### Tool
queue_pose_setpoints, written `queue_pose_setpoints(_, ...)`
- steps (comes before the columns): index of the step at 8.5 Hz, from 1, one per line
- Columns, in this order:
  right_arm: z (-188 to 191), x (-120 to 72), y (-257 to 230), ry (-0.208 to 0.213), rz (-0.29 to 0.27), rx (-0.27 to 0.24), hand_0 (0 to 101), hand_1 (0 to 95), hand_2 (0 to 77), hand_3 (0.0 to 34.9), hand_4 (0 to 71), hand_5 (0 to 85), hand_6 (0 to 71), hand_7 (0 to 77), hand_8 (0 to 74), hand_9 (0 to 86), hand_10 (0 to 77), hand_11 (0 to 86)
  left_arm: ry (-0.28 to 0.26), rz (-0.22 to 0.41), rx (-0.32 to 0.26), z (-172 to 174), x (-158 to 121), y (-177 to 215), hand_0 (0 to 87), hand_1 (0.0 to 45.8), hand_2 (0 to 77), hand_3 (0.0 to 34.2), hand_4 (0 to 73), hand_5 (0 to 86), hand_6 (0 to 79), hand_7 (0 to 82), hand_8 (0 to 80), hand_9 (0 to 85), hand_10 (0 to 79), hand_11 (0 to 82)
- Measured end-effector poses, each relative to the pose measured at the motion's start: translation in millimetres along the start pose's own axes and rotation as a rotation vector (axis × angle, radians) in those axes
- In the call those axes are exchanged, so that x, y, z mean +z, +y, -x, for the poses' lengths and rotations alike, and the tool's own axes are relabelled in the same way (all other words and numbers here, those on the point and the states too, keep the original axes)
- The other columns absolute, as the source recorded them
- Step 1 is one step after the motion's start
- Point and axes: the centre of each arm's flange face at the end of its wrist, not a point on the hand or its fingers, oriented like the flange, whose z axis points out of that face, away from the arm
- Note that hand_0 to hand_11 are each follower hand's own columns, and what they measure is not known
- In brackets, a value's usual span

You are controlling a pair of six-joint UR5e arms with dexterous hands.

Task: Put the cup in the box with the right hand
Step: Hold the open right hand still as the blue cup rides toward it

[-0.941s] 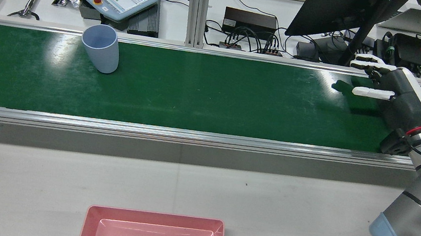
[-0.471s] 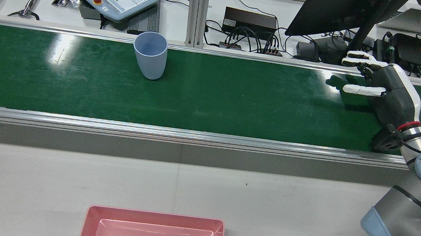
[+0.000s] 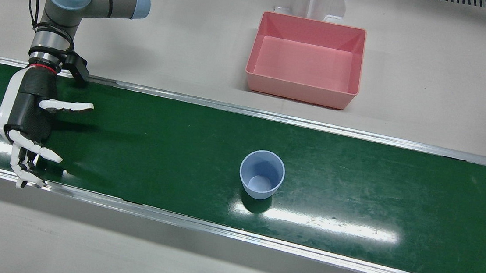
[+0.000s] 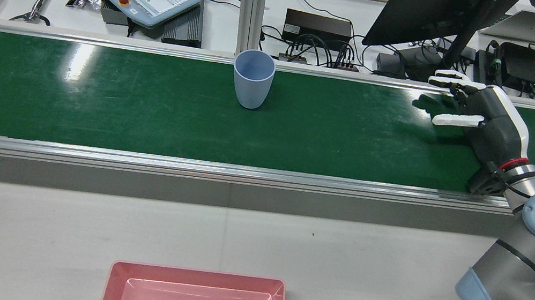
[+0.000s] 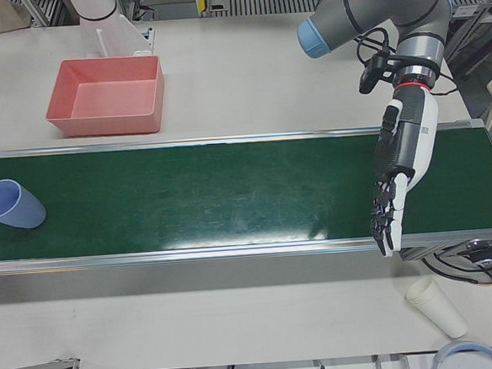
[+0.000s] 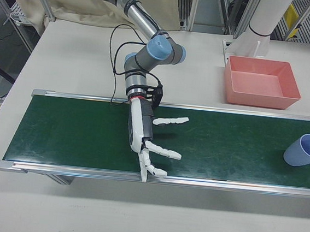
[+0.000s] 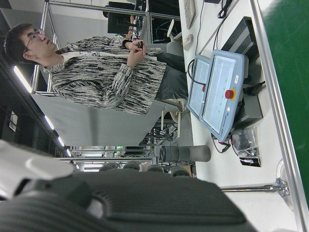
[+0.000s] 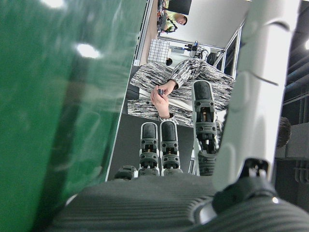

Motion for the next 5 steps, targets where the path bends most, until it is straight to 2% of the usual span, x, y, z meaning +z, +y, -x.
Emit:
queue_pose_setpoints(2, 1, -1.9, 4, 0.003, 0.003, 0.003, 60, 17.5, 2.7, 0.0, 28.4, 7.6, 9.3, 36.0, 14.7, 25.1, 1.1, 3.3, -0.001, 0.0, 0.0, 0, 0, 0, 0.0, 0.5, 0.5, 0.0, 1.1, 0.5, 0.5, 0.5, 0.0, 0.0, 0.0, 0.0)
queue_pose_setpoints(3, 4, -2.2, 7, 0.001, 0.006, 0.005, 57, 21.8, 10.9, 0.0, 21.3, 8.2, 9.3, 34.4, 14.7, 25.1, 0.5, 2.2, 0.0, 0.0, 0.0, 0, 0, 0, 0.0, 0.5, 0.5, 0.0, 1.1, 0.5, 0.0, 0.5, 0.0, 0.0, 0.0, 0.0)
queue_pose_setpoints(4, 5, -2.7, 10, 0.002, 0.003, 0.003, 61, 11.5, 8.2, 0.0, 26.7, 7.6, 9.3, 34.4, 14.7, 25.1, 0.5, 1.6, 0.0, 0.0, 0.0, 0, 0, 0, 0.0, 0.5, 0.5, 0.0, 1.1, 0.5, 0.5, 0.5, 0.0, 0.0, 0.0, 0.0)
queue_pose_setpoints(5, 5, -2.7, 13, 0.004, 0.001, 0.001, 60, 18.0, 3.3, 0.0, 24.0, 7.1, 9.3, 34.4, 14.2, 24.5, 0.5, 1.1, 0.0, 0.0, 0.0, 0, 0, 0, 0.0, 0.5, 0.5, 0.0, 1.1, 0.5, 0.5, 0.5, 0.0, 0.0, 0.0, 0.0)
